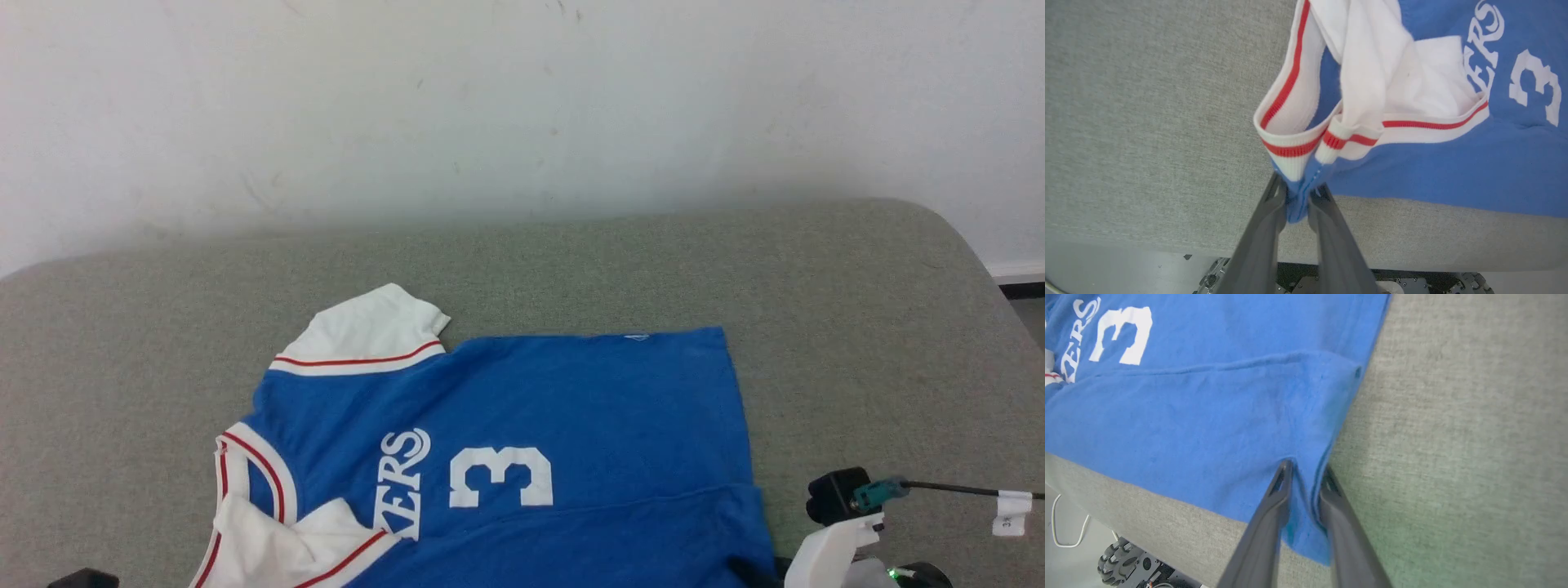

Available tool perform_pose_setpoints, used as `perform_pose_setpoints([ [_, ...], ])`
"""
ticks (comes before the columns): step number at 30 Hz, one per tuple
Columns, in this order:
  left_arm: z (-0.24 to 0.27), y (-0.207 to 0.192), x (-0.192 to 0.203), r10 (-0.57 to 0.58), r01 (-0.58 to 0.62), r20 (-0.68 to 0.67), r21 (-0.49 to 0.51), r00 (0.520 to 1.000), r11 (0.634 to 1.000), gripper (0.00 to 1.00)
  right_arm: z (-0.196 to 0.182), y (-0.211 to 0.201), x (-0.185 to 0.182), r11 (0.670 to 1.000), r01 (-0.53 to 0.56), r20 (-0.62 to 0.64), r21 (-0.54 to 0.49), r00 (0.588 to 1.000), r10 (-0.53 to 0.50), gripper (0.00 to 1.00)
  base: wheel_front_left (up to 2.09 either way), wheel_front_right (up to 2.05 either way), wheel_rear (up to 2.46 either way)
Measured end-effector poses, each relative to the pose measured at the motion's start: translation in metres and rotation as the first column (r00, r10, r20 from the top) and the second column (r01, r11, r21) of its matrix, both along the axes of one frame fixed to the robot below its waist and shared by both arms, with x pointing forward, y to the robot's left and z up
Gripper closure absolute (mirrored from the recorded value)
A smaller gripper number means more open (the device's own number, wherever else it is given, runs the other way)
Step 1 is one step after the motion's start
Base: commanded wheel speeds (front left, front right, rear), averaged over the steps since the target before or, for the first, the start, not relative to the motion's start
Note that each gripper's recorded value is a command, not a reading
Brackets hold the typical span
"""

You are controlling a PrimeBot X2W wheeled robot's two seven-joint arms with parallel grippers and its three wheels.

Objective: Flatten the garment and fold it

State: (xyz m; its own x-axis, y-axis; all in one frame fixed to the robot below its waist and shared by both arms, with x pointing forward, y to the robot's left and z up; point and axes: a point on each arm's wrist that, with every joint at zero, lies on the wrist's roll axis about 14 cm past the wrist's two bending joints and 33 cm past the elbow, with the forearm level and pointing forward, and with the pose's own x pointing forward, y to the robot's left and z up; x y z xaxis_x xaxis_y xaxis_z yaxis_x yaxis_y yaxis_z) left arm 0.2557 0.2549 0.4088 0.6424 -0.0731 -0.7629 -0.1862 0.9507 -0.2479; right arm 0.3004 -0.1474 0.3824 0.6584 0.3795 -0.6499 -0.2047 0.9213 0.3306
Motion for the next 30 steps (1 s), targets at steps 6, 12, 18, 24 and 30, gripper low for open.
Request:
perform_pose_setpoints([
  [6,-0.006,0.002,0.017,0.044,-0.044,0.047,-0.008,0.998,0.999,0.00,0.009,0.009,0.005,0.999,0.030,0.103,0.033,0.994,-0.033,0.00,0.00,0.00,0.00],
  [12,0.039,0.027,0.067,0.093,-0.117,0.259,0.077,0.961,0.990,0.00,0.058,-0.024,0.034,0.987,0.159,0.396,0.028,0.905,-0.157,0.00,0.00,0.00,0.00],
  [18,0.093,0.020,0.136,0.058,-0.133,0.467,0.128,0.882,0.983,0.00,0.108,-0.044,0.061,0.962,0.265,0.593,0.060,0.766,-0.248,0.00,0.00,0.00,0.00],
  [24,0.124,-0.007,0.216,-0.025,-0.076,0.569,0.153,0.822,0.985,0.00,0.138,-0.041,0.090,0.952,0.287,0.668,0.104,0.689,-0.281,0.00,0.00,0.00,0.00],
  [30,0.126,-0.032,0.290,-0.120,0.011,0.558,0.195,0.821,0.981,0.00,0.130,-0.038,0.110,0.950,0.293,0.659,0.108,0.694,-0.289,0.00,0.00,0.00,0.00],
])
